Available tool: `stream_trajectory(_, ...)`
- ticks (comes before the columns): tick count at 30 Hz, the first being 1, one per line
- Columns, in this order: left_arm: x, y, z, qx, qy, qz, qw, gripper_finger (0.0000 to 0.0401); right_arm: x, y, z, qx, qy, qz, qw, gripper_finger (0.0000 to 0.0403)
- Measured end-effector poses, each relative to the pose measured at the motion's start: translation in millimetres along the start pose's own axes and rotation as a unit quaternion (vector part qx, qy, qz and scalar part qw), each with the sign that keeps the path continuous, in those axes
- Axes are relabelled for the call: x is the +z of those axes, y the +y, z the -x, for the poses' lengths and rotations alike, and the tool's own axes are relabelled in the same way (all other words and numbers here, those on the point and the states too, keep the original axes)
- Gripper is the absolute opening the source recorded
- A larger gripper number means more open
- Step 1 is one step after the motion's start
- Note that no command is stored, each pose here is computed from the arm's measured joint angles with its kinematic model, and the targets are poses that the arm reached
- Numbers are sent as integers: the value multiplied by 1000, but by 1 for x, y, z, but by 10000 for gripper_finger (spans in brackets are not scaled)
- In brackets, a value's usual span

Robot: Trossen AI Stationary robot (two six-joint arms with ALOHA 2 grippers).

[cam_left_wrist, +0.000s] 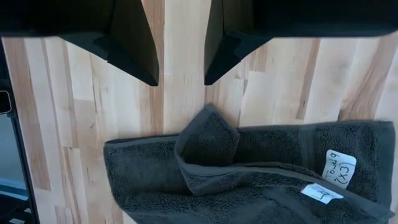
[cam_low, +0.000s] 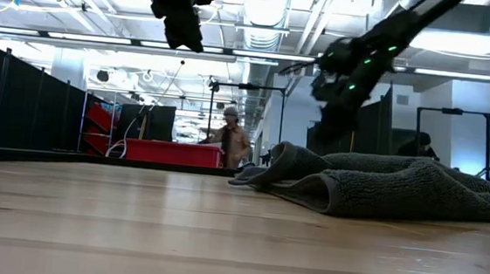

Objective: Roll towel
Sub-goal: Roll the black towel

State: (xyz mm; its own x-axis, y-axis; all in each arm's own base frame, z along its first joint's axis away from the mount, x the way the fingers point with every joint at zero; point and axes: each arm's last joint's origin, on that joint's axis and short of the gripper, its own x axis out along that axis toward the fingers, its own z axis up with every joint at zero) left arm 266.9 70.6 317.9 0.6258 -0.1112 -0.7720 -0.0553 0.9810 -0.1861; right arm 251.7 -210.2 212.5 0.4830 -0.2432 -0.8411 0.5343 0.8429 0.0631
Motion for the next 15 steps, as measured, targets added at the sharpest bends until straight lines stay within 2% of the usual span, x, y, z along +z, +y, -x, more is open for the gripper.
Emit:
stream_trajectory(7,-3,0,0,-1,13,5,1000,113,35,-28,-40,69,39,27,996,157)
stream_trajectory(11,-5,0,0,-1,23,11,1000,113,34,-40,-61,114,85,19,990,155)
stream_trajectory(15,-5,0,0,-1,24,13,1000,113,30,-42,-72,130,111,25,985,155)
